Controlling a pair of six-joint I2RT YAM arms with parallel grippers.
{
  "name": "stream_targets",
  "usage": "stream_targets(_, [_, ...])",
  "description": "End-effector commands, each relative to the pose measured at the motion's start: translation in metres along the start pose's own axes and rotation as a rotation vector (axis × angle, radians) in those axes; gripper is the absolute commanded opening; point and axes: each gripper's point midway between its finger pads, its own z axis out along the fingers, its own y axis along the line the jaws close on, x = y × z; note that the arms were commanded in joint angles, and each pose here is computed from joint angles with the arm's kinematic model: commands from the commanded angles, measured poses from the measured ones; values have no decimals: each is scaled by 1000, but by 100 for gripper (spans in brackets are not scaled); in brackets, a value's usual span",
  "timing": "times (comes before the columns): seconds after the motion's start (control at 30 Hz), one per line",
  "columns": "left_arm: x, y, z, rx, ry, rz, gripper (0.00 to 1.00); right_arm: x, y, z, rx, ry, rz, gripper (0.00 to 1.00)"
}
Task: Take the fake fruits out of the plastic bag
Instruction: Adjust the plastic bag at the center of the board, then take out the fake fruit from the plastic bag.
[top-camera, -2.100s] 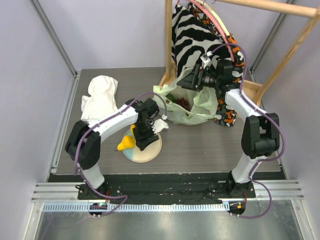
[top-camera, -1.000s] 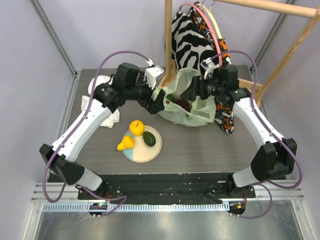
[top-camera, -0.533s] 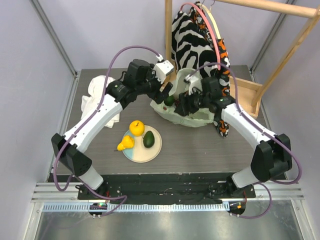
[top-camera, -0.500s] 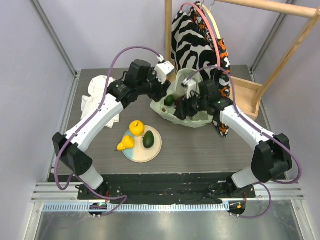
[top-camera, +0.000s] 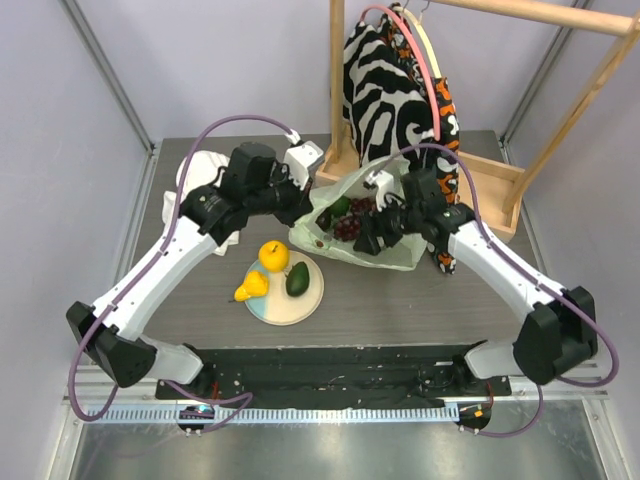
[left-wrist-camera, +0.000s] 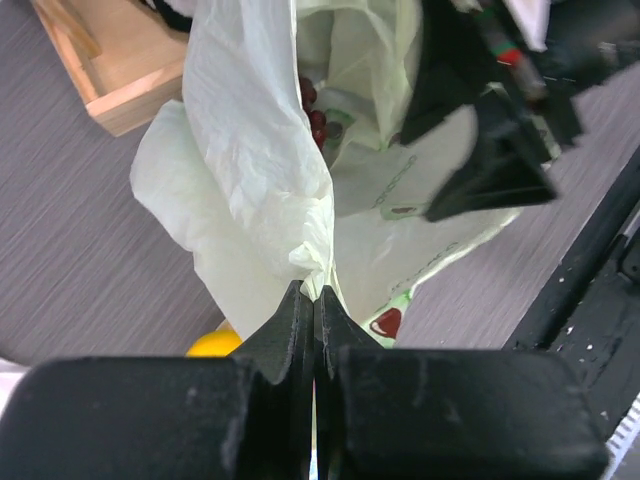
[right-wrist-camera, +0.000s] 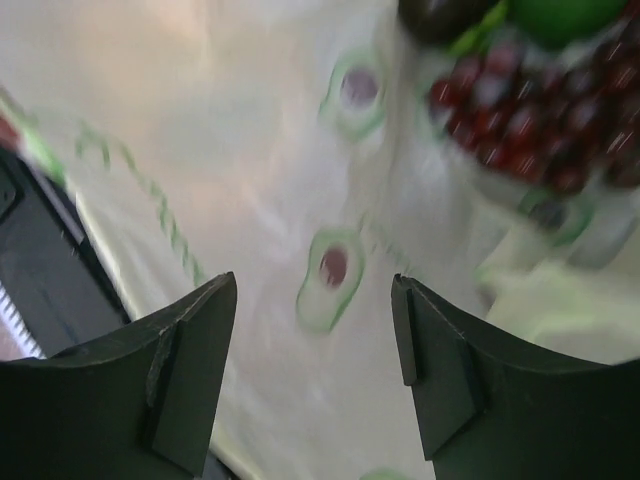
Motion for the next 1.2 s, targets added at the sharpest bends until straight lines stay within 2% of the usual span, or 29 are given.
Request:
stream_targets(0.0, [-26, -8, 1, 43, -71, -33, 0, -67, -25, 19, 57, -114, -92, 70])
stream_targets(0.17, [-38, -7, -3, 33, -106, -24, 0, -78, -58, 53, 124, -81, -51, 69])
stream_targets(0.43, [-29, -19, -7, 95, -97, -25, 0, -84, -99, 99, 185, -66, 44, 69])
stream_targets(0.6, [-21, -27, -3, 141, -78, -30, 0, -100, -111, 115, 197, -93, 59, 78])
stream_targets(0.8, [-15, -40, 0, 222, -58, -36, 0, -97, -125, 142, 199, -70, 84, 87])
stream_targets(1.17, [-16, -42, 11, 247, -43, -60, 0, -101, -120, 182, 112, -53, 80, 89])
